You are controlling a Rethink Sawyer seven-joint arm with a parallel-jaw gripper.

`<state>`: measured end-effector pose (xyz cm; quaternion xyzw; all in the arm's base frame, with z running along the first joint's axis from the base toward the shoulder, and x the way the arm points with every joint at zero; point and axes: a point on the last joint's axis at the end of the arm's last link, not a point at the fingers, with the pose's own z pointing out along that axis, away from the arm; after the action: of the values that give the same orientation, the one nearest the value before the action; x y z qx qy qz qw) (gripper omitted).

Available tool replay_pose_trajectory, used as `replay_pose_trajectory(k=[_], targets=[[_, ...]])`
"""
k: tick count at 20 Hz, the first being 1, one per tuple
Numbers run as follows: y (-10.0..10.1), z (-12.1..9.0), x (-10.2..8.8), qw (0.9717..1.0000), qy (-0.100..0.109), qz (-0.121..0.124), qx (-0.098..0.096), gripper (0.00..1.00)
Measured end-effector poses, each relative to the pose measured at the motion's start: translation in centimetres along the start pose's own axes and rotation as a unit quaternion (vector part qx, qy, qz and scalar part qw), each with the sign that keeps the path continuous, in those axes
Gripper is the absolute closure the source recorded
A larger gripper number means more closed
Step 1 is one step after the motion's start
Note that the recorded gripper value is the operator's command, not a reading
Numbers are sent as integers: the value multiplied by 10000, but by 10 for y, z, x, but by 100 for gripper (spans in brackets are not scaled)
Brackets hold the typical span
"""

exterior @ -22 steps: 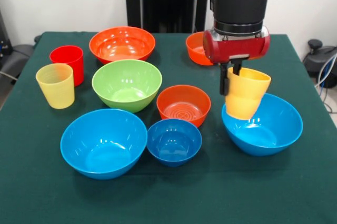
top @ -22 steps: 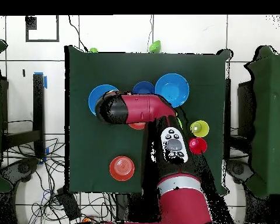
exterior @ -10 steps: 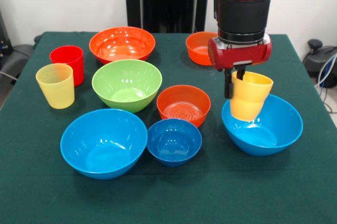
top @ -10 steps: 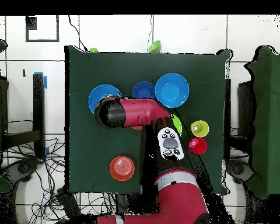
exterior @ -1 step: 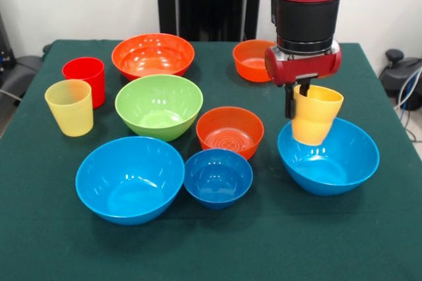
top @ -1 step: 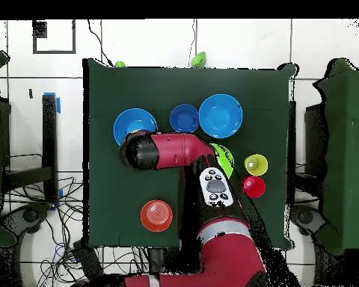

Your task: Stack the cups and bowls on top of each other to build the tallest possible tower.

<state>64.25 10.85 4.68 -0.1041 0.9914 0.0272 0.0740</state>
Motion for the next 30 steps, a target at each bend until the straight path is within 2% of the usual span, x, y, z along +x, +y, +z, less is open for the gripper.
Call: replay_pose_trajectory(k=[19, 25, 30], targets=[[3, 27, 11, 10000, -58, 42, -64, 100], [14, 33, 12, 9999, -105, -24, -84, 100], [25, 40, 16, 9999, -56, -93, -121, 100]])
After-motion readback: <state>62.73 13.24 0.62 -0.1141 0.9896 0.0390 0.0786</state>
